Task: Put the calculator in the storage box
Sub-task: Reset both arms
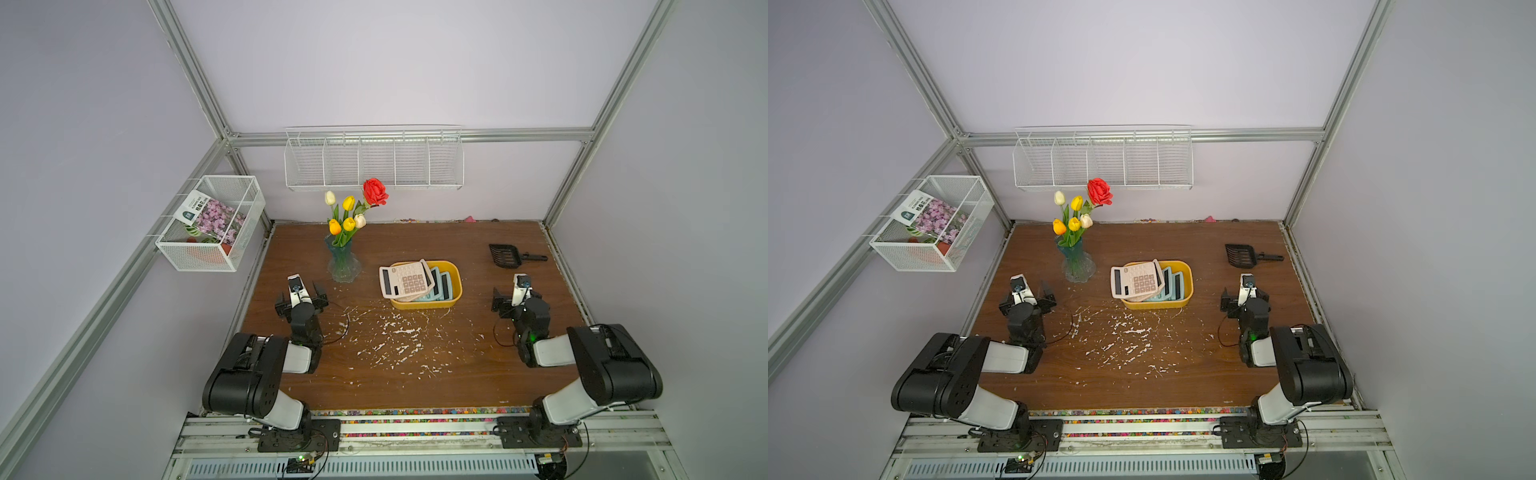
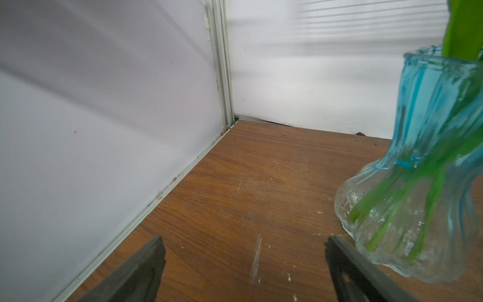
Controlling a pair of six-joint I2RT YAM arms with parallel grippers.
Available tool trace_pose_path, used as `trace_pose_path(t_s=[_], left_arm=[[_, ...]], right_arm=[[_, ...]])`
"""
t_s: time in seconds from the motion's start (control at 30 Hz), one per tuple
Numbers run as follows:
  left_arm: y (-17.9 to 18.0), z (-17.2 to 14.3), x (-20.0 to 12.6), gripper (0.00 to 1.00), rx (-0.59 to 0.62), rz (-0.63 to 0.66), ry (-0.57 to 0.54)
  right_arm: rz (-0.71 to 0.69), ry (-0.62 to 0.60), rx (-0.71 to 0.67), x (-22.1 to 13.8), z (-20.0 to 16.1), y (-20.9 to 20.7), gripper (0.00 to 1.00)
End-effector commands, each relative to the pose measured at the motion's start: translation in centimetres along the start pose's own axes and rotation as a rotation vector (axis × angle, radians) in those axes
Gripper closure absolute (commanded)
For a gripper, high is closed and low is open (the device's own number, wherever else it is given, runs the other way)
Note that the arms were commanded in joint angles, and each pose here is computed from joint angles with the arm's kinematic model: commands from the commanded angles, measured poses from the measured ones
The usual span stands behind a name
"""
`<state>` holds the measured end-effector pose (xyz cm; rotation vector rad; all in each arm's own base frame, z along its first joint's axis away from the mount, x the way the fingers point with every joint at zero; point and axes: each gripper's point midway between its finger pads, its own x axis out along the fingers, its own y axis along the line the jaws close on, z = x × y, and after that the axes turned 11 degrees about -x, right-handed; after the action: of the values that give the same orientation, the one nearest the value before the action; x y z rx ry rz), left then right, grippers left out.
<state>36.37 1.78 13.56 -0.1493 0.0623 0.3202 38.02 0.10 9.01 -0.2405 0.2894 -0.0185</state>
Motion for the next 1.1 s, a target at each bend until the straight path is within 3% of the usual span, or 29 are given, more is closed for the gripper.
trace_pose_path(t_s=[0.0, 0.07, 0.2, 1.07], left_arm=[[-1.1, 1.1, -1.2, 0.0, -0.022, -0.106, -0.077], [-2.0, 0.4, -1.3, 0.0, 0.01, -0.164, -0.085], [-1.9, 0.0, -0.6, 0.0, 0.006, -0.16, -0.036], [-1.2, 0.2, -0.1, 0.0, -0.01, -0.114, -0.048]], right_arm=[[-0.085, 0.027, 0.023, 0.7, 0.4, -1.5, 0.01], [-0.092, 0.063, 0.022, 1.3, 0.3, -1.6, 0.01], [-0.093, 0.057, 0.02, 1.3, 0.4, -1.7, 0.01], [-0.093, 0.057, 0.019, 1.3, 0.4, -1.6, 0.01]])
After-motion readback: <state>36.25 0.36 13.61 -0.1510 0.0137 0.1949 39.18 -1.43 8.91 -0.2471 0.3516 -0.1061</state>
